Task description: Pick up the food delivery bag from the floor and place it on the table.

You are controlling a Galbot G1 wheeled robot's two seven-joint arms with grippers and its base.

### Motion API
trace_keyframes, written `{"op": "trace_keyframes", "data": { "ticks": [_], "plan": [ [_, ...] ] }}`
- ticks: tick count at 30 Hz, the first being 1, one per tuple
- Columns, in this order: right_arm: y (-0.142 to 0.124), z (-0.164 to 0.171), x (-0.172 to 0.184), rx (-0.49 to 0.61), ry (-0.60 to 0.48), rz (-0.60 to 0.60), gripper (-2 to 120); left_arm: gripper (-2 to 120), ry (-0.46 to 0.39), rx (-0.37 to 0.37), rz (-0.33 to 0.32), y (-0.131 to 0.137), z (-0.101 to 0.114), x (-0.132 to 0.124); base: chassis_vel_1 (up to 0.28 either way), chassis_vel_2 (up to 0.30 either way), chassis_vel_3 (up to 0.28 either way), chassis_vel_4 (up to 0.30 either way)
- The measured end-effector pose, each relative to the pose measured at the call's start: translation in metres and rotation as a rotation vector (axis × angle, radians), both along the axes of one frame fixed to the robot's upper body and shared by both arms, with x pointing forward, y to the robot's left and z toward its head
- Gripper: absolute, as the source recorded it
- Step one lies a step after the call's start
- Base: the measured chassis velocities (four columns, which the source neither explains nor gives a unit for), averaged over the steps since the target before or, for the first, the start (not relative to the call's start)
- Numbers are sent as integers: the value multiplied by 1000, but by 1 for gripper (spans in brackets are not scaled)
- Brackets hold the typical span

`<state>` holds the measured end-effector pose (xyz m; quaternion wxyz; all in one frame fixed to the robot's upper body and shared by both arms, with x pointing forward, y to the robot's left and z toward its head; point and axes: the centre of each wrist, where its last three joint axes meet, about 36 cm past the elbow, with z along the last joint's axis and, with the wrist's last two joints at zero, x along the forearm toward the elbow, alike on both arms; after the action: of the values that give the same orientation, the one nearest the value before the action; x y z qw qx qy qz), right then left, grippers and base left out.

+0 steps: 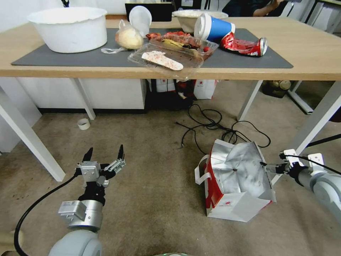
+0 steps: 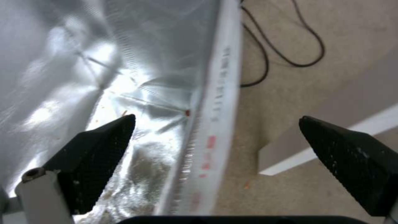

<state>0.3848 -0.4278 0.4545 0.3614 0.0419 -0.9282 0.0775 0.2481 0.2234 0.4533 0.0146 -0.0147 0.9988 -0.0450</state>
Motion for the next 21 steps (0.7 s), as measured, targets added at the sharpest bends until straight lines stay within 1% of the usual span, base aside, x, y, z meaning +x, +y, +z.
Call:
{"op": "trace_keyframes", "data": {
  "ticks": [3, 6, 11, 19, 21],
  "plan": [
    [9, -5, 1, -5, 2, 19, 100, 100, -3, 3, 2, 1, 0, 0, 0, 0, 0, 0],
    [12, -10, 2, -23, 10, 27, 100, 100, -9, 8, 5, 3, 1, 0, 0, 0, 0, 0],
    [12, -20, 4, -48, 36, 31, 100, 100, -14, 9, 7, 3, 2, -1, 0, 0, 0, 0],
    [14, -27, 5, -55, 48, 30, 100, 100, -20, 8, 9, 3, 3, -2, 0, 0, 0, 0],
    [13, -28, 5, -56, 50, 25, 98, 100, -23, 8, 10, 3, 3, -2, 0, 0, 0, 0]
  ]
}}
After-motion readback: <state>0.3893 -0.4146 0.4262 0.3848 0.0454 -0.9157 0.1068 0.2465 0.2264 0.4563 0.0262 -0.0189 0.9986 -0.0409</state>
